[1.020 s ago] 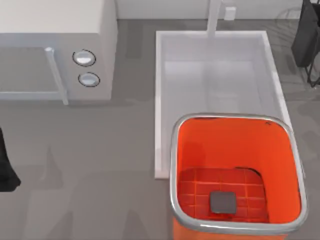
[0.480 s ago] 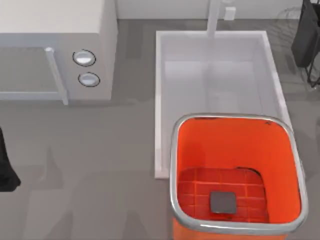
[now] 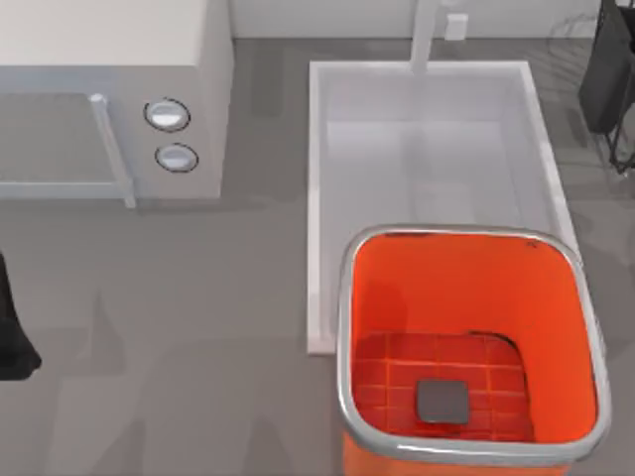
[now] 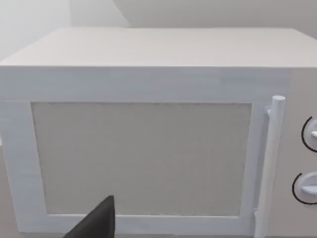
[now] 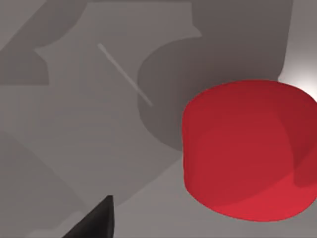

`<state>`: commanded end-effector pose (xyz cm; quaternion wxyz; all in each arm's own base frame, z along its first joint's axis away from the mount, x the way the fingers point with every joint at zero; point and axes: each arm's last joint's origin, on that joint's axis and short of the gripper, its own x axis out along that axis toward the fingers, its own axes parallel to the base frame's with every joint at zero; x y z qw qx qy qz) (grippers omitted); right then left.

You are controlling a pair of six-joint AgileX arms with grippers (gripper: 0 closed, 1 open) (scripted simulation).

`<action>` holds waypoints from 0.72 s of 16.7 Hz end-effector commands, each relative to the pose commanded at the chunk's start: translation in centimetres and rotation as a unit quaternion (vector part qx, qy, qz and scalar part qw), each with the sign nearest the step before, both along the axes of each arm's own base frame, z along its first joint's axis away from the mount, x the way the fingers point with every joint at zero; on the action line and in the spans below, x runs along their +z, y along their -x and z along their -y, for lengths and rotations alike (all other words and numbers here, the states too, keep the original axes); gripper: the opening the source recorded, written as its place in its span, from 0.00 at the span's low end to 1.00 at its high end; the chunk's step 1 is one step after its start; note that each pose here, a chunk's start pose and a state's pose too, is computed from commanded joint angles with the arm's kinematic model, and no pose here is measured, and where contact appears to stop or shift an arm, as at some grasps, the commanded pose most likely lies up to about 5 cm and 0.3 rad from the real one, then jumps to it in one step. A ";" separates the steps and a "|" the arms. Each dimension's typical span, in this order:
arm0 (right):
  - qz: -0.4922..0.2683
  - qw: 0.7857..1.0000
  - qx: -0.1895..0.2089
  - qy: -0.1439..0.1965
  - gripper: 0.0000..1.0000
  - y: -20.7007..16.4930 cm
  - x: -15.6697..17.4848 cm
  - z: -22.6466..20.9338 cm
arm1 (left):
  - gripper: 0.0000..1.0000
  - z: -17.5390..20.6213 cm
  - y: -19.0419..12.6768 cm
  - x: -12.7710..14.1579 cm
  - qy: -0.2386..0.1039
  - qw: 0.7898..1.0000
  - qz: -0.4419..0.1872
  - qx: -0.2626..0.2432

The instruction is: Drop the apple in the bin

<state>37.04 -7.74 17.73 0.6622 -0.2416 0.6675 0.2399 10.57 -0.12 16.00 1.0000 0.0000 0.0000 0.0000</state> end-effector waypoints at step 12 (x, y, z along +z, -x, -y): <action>-0.001 1.000 -0.002 0.000 1.00 0.1 -7.0 0.2 | 1.00 0.0 0.0 0.0 0.000 1.000 0.000 0.000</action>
